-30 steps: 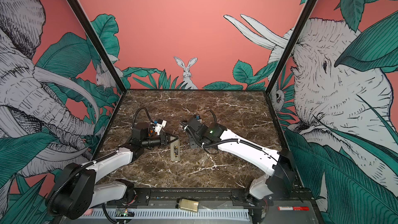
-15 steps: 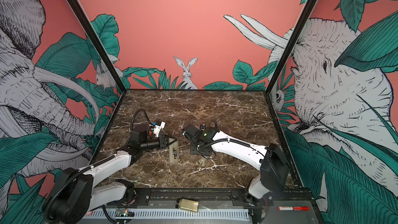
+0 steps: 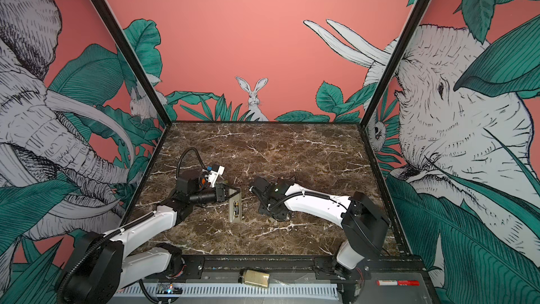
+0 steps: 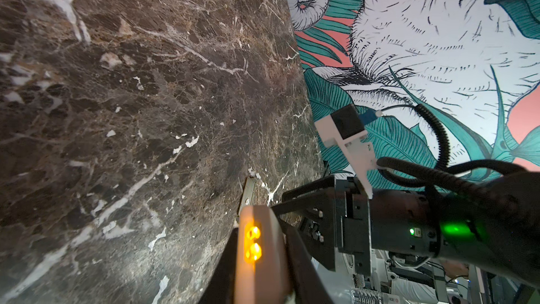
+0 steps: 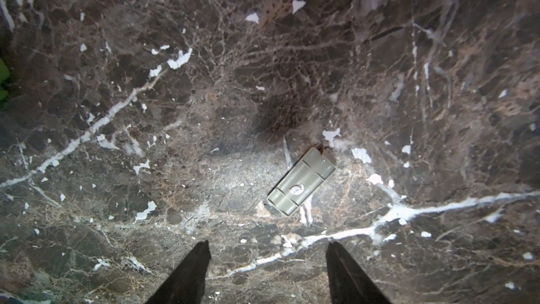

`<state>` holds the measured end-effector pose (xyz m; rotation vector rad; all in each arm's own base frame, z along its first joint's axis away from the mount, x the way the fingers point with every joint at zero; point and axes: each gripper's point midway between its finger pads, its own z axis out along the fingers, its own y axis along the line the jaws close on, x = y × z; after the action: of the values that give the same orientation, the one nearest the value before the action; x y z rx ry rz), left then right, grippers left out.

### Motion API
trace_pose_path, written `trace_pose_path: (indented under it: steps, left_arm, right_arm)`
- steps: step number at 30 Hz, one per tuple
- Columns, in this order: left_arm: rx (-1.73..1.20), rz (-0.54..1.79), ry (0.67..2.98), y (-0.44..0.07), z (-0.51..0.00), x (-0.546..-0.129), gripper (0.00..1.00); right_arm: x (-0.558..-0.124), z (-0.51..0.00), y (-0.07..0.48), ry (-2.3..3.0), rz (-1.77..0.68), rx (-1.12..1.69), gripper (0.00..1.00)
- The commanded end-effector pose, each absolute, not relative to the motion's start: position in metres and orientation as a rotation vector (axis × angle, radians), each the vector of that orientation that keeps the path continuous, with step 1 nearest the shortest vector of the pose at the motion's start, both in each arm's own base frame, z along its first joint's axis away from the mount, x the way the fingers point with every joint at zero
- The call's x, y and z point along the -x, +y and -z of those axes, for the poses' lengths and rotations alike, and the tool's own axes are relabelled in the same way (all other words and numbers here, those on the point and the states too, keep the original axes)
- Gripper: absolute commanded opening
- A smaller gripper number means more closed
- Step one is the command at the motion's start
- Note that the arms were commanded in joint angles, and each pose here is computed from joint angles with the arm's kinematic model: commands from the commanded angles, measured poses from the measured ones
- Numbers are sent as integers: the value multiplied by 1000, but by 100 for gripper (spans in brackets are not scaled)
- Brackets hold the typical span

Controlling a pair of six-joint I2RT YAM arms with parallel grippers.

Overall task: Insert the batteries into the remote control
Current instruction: 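Move the right gripper over the grey battery cover on the table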

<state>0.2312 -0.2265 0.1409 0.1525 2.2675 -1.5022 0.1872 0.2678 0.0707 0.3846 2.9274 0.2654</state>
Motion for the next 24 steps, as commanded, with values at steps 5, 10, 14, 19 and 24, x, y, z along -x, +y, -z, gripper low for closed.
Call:
trace_pose_path:
  steps: [5,10,14,19,24]
  left_arm:
    - [-189,1525,2216,-227,-150,-231,0]
    - [-188,1524,2212,-227,-150,-232,0]
    - [-181,1522,2213,-226,-150,-232,0]
    - [-181,1519,2211,-226,-150,-232,0]
    - [-178,1519,2211,-225,-151,-233,0]
  right_arm:
    - [-191,-50,262,2876,-242,-695,61]
    - [-192,-43,260,2882,-226,-718,60]
    - [-195,-38,264,2893,-229,-723,58]
    - [-196,-32,264,2899,-220,-732,56]
    - [-198,-28,263,2905,-198,-728,55]
